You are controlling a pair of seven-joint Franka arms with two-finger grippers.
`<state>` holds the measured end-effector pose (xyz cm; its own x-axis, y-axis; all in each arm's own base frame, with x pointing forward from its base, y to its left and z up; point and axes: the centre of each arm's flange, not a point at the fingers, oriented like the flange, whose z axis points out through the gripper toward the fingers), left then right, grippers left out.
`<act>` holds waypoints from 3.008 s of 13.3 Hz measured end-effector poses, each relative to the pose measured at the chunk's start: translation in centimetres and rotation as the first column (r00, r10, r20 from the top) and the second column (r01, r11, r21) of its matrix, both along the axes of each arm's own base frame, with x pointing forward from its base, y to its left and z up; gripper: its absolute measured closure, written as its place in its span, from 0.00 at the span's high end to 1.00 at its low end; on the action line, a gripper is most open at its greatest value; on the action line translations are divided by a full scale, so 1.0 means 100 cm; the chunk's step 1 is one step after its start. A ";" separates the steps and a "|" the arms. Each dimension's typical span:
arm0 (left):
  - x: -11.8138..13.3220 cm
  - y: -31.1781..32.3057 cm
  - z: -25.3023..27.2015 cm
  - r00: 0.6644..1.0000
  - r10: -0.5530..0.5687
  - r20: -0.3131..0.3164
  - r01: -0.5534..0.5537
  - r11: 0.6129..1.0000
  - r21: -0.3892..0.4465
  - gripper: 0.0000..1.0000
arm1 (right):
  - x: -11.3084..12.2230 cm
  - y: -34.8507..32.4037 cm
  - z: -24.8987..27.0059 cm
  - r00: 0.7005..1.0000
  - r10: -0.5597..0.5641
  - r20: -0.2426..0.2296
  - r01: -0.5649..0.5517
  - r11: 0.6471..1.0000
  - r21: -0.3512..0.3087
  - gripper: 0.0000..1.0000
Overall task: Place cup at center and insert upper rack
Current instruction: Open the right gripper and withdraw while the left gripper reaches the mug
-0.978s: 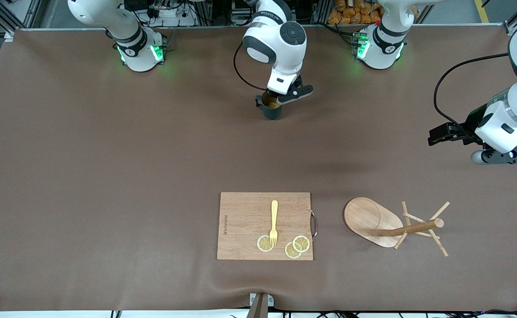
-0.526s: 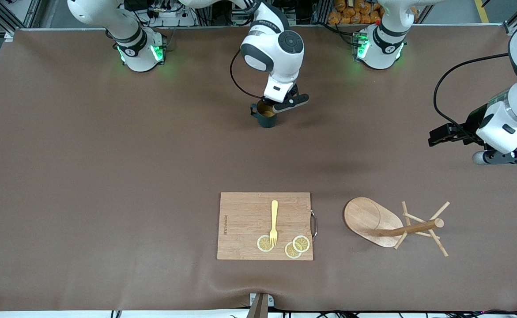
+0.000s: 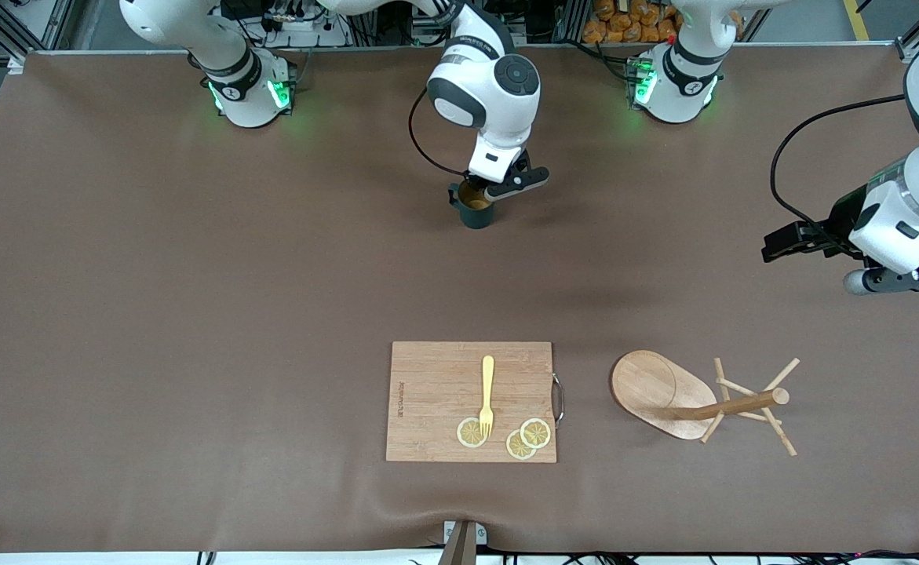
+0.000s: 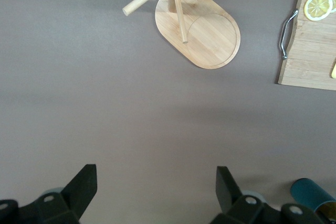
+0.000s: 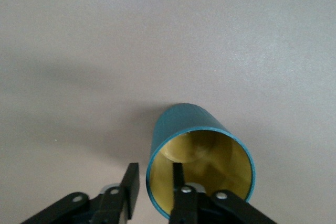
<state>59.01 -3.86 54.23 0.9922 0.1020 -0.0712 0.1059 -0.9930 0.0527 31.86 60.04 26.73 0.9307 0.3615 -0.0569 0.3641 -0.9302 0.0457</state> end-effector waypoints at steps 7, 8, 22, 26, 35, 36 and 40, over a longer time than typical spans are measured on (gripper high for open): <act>0.000 0.000 0.001 1.000 0.001 0.004 -0.001 1.000 0.000 1.00 | 0.048 -0.027 0.051 0.999 -0.045 0.006 0.045 0.999 0.004 0.99; 0.001 0.000 0.001 1.000 0.008 0.005 -0.008 1.000 0.000 1.00 | 0.058 -0.037 0.072 1.000 -0.021 -0.003 0.021 1.000 -0.010 1.00; -0.030 -0.161 0.004 0.972 0.234 0.003 -0.234 0.972 0.018 1.00 | 0.262 -0.459 0.314 0.940 -0.339 0.044 0.338 0.941 0.026 1.00; -0.058 -0.231 0.000 0.901 0.433 -0.012 -0.432 0.901 0.045 1.00 | 0.281 -0.567 0.315 0.945 -0.322 0.056 0.321 0.947 0.033 1.00; -0.150 -0.421 -0.045 0.658 0.750 0.074 -0.752 0.648 0.123 1.00 | 0.293 -0.663 0.284 0.925 -0.361 0.116 0.358 0.932 0.050 1.00; -0.160 -0.437 -0.051 0.635 0.764 0.113 -0.772 0.623 0.124 1.00 | 0.292 -0.667 0.279 0.923 -0.368 0.110 0.365 0.930 0.048 1.00; -0.223 -0.503 -0.094 0.559 0.798 0.225 -0.829 0.540 0.145 1.00 | 0.290 -0.667 0.261 0.924 -0.374 0.086 0.371 0.927 0.043 1.00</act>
<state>36.72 -54.14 44.85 0.4705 0.8659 0.1698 0.8822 -0.4657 -0.0698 60.87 -6.68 52.84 0.9992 -0.0123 0.0386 -0.0137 -0.9992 0.0367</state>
